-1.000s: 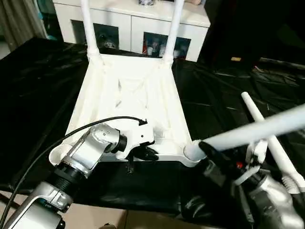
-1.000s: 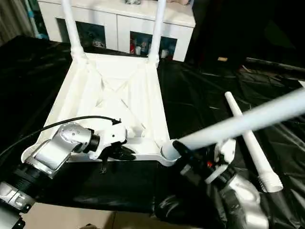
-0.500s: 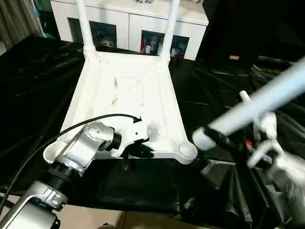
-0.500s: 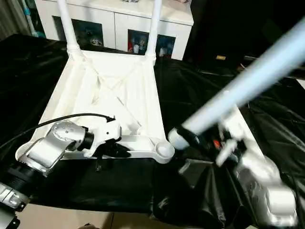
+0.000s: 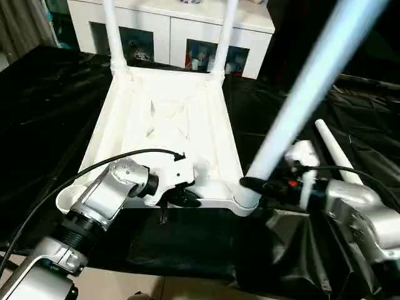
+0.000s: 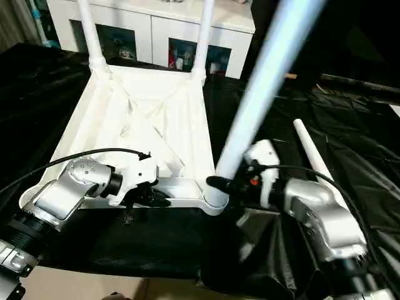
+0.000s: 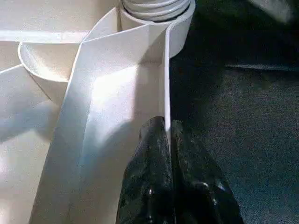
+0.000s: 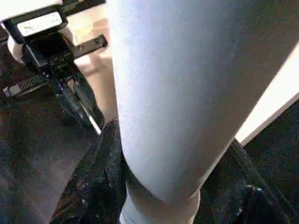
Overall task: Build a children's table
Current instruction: Insert table leg to table base
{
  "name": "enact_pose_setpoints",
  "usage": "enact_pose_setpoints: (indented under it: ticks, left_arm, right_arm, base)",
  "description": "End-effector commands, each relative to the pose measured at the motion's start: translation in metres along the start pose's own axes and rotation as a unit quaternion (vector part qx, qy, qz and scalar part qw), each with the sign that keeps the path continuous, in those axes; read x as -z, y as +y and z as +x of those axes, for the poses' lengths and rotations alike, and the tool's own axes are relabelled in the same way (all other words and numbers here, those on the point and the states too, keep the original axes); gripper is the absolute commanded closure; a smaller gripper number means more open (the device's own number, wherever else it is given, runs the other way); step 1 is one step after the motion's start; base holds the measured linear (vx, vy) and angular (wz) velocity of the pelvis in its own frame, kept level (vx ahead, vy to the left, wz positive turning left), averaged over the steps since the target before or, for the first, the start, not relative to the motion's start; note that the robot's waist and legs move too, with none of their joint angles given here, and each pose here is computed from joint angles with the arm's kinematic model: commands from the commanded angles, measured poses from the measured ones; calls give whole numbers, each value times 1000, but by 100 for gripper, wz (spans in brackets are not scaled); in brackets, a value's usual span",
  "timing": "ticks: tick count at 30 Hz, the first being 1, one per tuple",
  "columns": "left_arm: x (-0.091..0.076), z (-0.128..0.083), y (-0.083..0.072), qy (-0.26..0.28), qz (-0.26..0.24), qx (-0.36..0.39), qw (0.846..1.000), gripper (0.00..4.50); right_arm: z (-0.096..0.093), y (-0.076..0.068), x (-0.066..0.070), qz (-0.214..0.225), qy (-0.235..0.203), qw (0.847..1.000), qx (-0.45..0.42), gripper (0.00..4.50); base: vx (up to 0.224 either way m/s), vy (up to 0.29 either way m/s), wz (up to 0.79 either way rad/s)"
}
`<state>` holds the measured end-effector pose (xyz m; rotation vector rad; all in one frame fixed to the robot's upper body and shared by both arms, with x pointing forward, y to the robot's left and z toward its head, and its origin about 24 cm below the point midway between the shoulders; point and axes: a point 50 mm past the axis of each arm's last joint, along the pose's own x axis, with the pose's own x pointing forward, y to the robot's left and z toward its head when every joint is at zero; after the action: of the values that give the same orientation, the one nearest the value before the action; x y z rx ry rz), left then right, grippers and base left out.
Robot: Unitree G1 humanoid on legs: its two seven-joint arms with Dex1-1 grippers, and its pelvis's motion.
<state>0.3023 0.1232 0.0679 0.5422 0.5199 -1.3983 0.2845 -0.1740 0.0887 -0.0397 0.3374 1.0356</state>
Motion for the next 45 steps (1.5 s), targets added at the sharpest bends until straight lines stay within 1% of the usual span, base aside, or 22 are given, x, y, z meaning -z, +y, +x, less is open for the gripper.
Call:
enact_pose_setpoints:
  ticks: [1, 3, 8, 15, 19, 20, 21, 22, 24, 25, 28, 31, 34, 36, 38, 39, 40, 41, 43, 45]
  left_arm:
    - [-8, -5, 2, -11, 11, -1, 1000, 450]
    - [-8, -5, 2, -10, 10, -1, 1000, 450]
    - [-7, -6, 3, -9, 9, -3, 1000, 450]
    - [-7, -6, 3, -7, 10, -3, 1000, 450]
    - [-8, -6, 3, -8, 9, -4, 1000, 450]
    - [-8, -6, 3, -8, 9, -4, 1000, 450]
    - [-8, -6, 3, -8, 9, -4, 1000, 450]
    - [-7, -7, 3, -8, 9, -5, 1000, 450]
    - [-7, -7, 4, -8, 8, -5, 1000, 450]
    - [-7, -7, 4, -8, 8, -5, 1000, 450]
    - [-7, -7, 5, -8, 9, -5, 1000, 450]
    - [-8, -8, 6, -7, 9, -7, 1000, 450]
    - [-8, -8, 7, -7, 9, -7, 1000, 450]
    - [-8, -9, 8, -7, 9, -9, 1000, 450]
    - [-8, -9, 8, -7, 9, -9, 1000, 450]
    - [-8, -10, 9, -7, 9, -10, 1000, 450]
    - [-8, -10, 9, -7, 9, -10, 1000, 450]
    - [-8, -10, 9, -6, 9, -11, 1000, 450]
    - [-8, -10, 9, -5, 9, -10, 1000, 450]
    - [-7, -10, 8, -4, 8, -9, 1000, 450]
  right_arm:
    - [-5, -8, -2, -1, 28, 1000, 10, 265]
    - [-4, -9, -2, 14, 37, 999, 3, 265]
    - [-3, -14, -1, 30, 45, 999, 7, 266]
    - [0, -17, 2, 46, 41, 998, 11, 266]
    - [-1, -23, 4, 73, -8, 997, 34, 266]
    - [-1, -23, 4, 73, -8, 997, 34, 266]
    - [-1, -23, 4, 78, -17, 996, 37, 266]
    - [-3, -22, 6, 89, -34, 995, 43, 266]
    - [-6, -20, 12, 105, -54, 992, 51, 266]
    - [-9, -18, 18, 112, -62, 990, 57, 266]
    - [-11, -15, 25, 116, -73, 988, 68, 266]
    - [-15, -10, 33, 121, -94, 984, 89, 266]
    - [-16, -8, 36, 122, -101, 983, 98, 266]
    - [-18, -3, 42, 119, -114, 980, 114, 266]
    - [-18, -3, 42, 119, -114, 980, 114, 266]
    - [-18, 5, 46, 97, -120, 980, 127, 266]
    - [-17, 7, 47, 92, -122, 980, 130, 266]
    - [-15, 15, 50, 69, -114, 982, 132, 266]
    - [-13, 18, 52, 57, -106, 984, 132, 266]
    - [-9, 26, 54, 41, -86, 989, 117, 266]
  base:
    - [0, 0, 0]
    - [0, 0, 0]
    - [0, 0, 0]
    - [0, 0, 0]
    - [0, 0, 0]
    - [0, 0, 0]
    - [0, 0, 0]
    - [0, 0, 0]
    - [0, 0, 0]
    - [0, 0, 0]
    - [0, 0, 0]
    - [0, 0, 0]
    - [0, 0, 0]
    - [0, 0, 0]
    - [0, 0, 0]
    - [0, 0, 0]
    - [0, 0, 0]
    - [0, 0, 0]
    - [0, 0, 0]
    - [0, 0, 0]
